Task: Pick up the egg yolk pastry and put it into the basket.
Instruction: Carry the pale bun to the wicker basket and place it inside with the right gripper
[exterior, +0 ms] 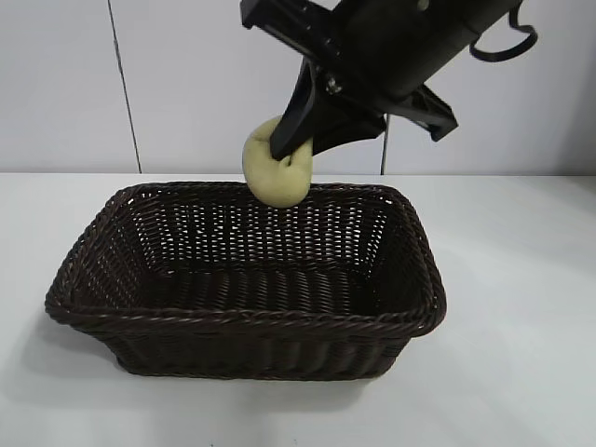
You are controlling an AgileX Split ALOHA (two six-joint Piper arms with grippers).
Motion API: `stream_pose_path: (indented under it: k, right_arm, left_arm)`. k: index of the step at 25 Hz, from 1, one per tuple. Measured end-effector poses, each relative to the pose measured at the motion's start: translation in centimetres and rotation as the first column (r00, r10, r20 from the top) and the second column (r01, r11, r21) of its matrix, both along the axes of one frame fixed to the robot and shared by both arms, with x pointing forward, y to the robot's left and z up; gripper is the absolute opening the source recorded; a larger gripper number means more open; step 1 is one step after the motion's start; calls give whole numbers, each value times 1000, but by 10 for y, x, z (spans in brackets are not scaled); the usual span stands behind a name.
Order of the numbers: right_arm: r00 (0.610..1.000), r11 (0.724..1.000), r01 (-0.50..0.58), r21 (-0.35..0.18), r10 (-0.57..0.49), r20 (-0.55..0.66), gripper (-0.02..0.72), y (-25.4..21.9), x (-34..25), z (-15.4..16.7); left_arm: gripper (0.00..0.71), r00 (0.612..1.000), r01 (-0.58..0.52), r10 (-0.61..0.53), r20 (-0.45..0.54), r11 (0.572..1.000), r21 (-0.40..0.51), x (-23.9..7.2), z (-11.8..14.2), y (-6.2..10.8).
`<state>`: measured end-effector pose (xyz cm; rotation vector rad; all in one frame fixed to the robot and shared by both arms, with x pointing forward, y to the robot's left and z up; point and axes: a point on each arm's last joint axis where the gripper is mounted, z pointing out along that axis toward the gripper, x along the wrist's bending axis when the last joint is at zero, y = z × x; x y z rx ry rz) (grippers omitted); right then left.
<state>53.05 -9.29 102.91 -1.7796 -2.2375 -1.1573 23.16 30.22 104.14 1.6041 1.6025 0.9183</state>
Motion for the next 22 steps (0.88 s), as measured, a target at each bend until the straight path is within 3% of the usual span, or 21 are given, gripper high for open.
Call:
stream_pose_path:
  k: [9, 16, 18, 22]
  right_arm:
    - [989, 996, 88, -24, -90, -117, 42, 12, 23, -63]
    - [987, 996, 86, -31, -89, -133, 51, 13, 25, -73]
    - [988, 996, 77, -33, -81, -132, 104, 13, 25, -73]
    - [988, 997, 69, -35, -73, -133, 384, 13, 24, -73]
  left_arm:
    - [574, 1000, 0, 0, 0, 1000, 0, 0, 0, 0]
    - [574, 1000, 0, 0, 0, 1000, 0, 0, 0, 0]
    - [574, 1000, 0, 0, 0, 1000, 0, 0, 0, 0]
    - [574, 1000, 0, 0, 0, 1000, 0, 0, 0, 0]
